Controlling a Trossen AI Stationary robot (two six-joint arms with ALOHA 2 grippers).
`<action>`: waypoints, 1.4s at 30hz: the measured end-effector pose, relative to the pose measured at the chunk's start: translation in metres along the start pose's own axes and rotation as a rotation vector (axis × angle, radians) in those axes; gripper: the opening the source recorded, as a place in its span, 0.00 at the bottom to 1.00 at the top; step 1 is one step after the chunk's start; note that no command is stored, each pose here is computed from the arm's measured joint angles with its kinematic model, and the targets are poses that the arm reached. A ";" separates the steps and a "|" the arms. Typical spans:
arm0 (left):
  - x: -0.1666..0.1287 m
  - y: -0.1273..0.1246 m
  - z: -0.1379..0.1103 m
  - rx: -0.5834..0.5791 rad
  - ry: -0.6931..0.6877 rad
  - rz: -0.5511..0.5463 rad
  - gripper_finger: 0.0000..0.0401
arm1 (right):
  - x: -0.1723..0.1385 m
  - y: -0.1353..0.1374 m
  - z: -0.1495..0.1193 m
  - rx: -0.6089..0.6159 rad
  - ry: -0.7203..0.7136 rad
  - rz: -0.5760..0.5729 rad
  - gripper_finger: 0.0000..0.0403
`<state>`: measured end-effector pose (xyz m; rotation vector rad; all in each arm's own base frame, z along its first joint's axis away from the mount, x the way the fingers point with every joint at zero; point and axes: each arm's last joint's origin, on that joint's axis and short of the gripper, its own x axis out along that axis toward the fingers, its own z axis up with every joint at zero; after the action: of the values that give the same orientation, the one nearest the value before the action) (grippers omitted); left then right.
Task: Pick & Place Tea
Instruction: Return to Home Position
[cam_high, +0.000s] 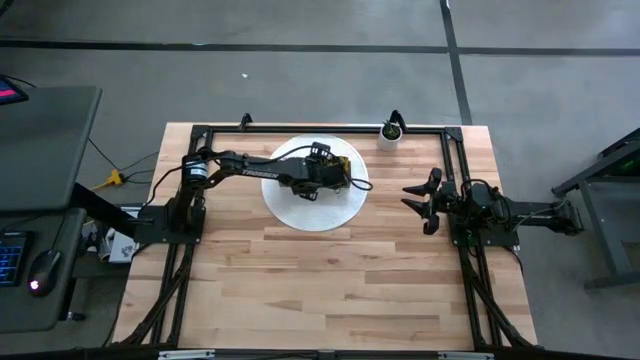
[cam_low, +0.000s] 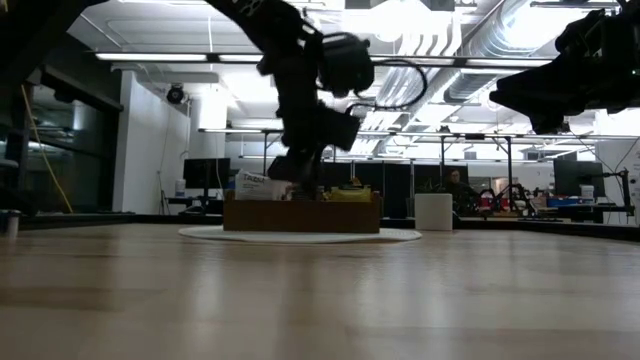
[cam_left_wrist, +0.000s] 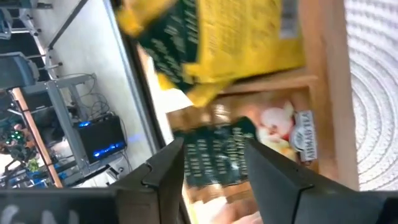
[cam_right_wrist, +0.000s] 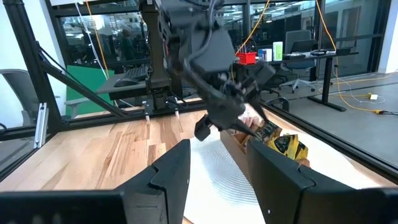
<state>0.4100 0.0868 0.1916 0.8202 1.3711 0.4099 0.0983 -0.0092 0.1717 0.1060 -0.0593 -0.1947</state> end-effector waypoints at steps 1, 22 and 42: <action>-0.003 0.004 0.001 -0.004 -0.004 0.002 0.41 | 0.000 0.000 0.000 0.000 0.000 0.000 0.38; -0.087 0.081 0.013 -0.067 -0.155 -0.077 0.15 | 0.000 0.000 0.000 0.000 0.000 0.000 0.38; -0.156 0.037 -0.087 -0.415 -0.382 -0.179 0.00 | 0.000 0.000 0.000 0.000 0.003 0.000 0.38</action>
<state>0.3039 0.0268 0.3275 0.4013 0.9484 0.3596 0.0983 -0.0092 0.1714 0.1058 -0.0562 -0.1942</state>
